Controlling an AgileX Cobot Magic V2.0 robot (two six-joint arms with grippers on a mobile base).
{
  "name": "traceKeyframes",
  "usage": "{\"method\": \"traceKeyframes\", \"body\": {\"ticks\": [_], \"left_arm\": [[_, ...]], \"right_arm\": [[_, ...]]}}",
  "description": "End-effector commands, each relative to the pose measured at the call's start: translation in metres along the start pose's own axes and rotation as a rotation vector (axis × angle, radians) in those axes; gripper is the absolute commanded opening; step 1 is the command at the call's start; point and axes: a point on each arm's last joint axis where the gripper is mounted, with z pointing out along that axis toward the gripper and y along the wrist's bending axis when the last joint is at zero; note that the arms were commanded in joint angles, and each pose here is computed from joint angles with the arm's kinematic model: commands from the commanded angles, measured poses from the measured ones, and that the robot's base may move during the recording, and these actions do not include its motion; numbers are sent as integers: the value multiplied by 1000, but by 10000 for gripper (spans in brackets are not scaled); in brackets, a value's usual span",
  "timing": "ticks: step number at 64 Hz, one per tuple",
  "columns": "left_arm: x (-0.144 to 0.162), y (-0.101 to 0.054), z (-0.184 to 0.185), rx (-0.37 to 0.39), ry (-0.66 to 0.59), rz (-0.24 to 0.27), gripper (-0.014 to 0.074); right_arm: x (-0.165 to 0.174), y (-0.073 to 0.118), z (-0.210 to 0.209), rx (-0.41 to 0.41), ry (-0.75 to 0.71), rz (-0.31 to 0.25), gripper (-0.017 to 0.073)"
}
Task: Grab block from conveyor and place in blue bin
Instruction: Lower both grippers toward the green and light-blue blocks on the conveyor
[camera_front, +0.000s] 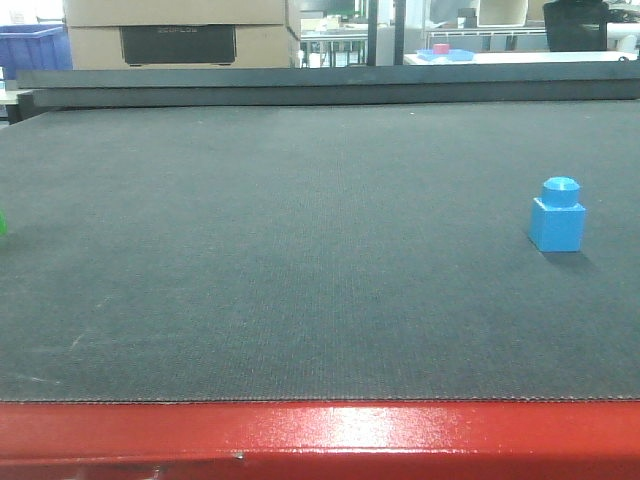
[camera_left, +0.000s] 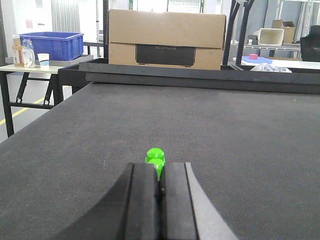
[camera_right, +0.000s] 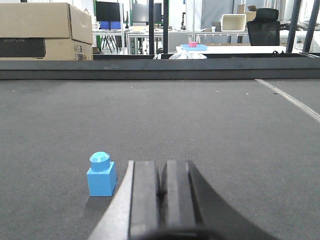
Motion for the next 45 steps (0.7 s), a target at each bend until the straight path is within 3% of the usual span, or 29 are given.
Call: {"method": "traceKeyframes", "body": {"ticks": [1, 45], "left_arm": [[-2, 0, 0, -3, -20, -8, -111], [-7, 0, -1, -3, -74, -10, -111]], "right_arm": [[-1, 0, 0, -1, -20, -1, -162], [-2, 0, 0, -1, -28, -1, -162]]}}
